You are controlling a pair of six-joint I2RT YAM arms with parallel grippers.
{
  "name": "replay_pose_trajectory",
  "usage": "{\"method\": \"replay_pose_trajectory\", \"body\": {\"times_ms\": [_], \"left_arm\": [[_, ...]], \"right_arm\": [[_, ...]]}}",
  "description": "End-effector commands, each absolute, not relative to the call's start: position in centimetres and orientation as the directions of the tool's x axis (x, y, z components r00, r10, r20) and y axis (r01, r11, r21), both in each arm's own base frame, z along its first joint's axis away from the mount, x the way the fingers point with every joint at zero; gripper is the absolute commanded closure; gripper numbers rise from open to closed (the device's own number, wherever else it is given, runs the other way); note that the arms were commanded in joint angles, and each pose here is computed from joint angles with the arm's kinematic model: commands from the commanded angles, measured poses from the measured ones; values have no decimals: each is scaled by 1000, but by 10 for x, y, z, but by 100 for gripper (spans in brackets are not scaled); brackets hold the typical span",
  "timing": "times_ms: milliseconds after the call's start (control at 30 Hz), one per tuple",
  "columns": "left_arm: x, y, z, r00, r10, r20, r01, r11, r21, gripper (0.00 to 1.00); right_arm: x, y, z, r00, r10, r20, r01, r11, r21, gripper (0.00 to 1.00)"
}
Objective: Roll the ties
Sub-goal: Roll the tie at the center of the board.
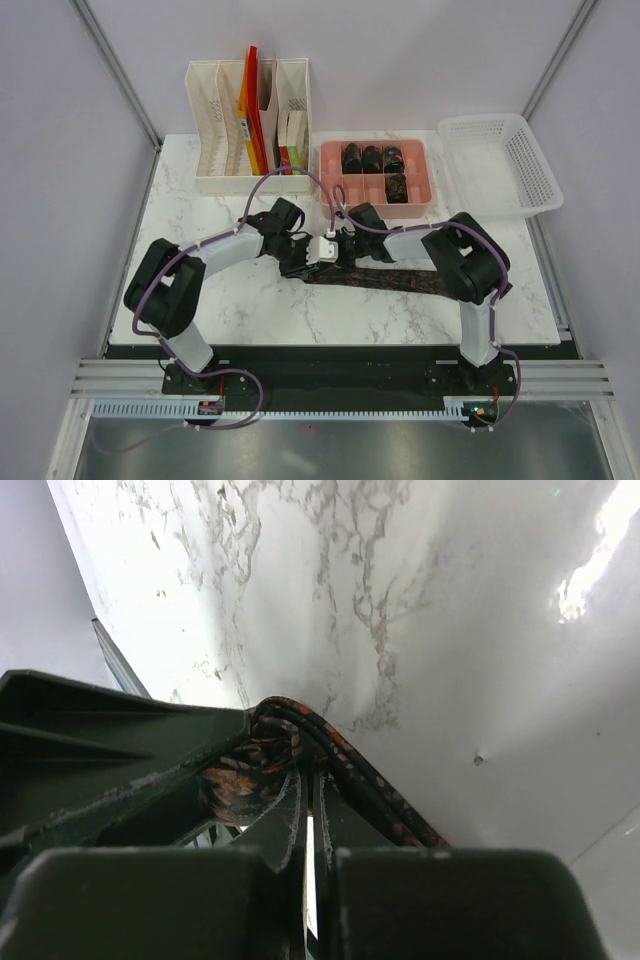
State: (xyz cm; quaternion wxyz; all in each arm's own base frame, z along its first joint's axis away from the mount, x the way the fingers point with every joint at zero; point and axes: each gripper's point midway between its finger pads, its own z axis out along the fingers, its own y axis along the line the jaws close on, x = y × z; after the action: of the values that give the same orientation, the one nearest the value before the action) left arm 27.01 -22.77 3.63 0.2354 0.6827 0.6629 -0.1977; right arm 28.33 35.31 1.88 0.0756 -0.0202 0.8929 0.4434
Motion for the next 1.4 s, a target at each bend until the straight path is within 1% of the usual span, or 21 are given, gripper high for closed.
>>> {"method": "replay_pose_trajectory", "body": {"times_ms": [0, 167, 267, 300, 333, 400, 467, 633, 667, 767, 800, 867, 1000, 1133, 1200, 1333, 1367], "left_arm": [[270, -272, 59, 84, 754, -651, 996, -55, 65, 67], [266, -270, 31, 51, 809, -586, 999, -53, 15, 66], [260, -259, 18, 23, 849, -528, 998, -48, -33, 69], [258, -256, 14, 19, 858, -513, 998, -48, -43, 70], [256, -253, 12, 17, 864, -503, 998, -48, -49, 70], [251, -245, 5, 13, 881, -472, 997, -47, -60, 71], [247, -240, 0, 12, 891, -455, 996, -51, -72, 72], [242, -234, -9, 5, 902, -431, 994, -49, -93, 74], [243, -234, -10, 4, 903, -430, 994, -49, -94, 74], [244, -236, -9, 4, 900, -436, 994, -49, -93, 74], [243, -236, -8, 4, 899, -437, 994, -50, -94, 74], [244, -237, -8, 11, 898, -440, 994, -56, -90, 74], [245, -238, -7, 19, 895, -446, 994, -66, -89, 74], [243, -240, -4, 37, 888, -458, 993, -86, -87, 74], [244, -240, -3, 39, 885, -463, 993, -87, -82, 74], [241, -243, 3, 52, 866, -497, 991, -108, -84, 74], [241, -243, 4, 55, 864, -501, 991, -110, -81, 75]], "right_arm": [[279, 350, 0, -989, 51, -140, -75, 642, 763, 100], [276, 350, 8, -990, 41, -136, -80, 630, 772, 100], [278, 346, 17, -990, 43, -133, -78, 621, 780, 89], [279, 345, 20, -990, 41, -135, -82, 617, 783, 83], [281, 342, 23, -989, 43, -140, -84, 618, 782, 79], [283, 340, 33, -986, 32, -161, -107, 614, 782, 73], [285, 338, 47, -984, 32, -177, -123, 600, 790, 70], [288, 333, 68, -977, 23, -214, -162, 577, 801, 68], [287, 331, 70, -978, 22, -208, -157, 581, 798, 67], [288, 329, 75, -975, 26, -221, -165, 579, 798, 63], [286, 329, 75, -977, 30, -209, -154, 580, 800, 60], [285, 330, 73, -980, 43, -196, -136, 575, 807, 58], [285, 333, 69, -980, 52, -193, -128, 576, 808, 52], [283, 340, 58, -977, 40, -211, -147, 591, 793, 51], [282, 341, 54, -978, 37, -206, -144, 594, 792, 55], [277, 341, 49, -982, 27, -189, -136, 598, 790, 57], [275, 342, 49, -982, 22, -186, -137, 596, 791, 59]]}}
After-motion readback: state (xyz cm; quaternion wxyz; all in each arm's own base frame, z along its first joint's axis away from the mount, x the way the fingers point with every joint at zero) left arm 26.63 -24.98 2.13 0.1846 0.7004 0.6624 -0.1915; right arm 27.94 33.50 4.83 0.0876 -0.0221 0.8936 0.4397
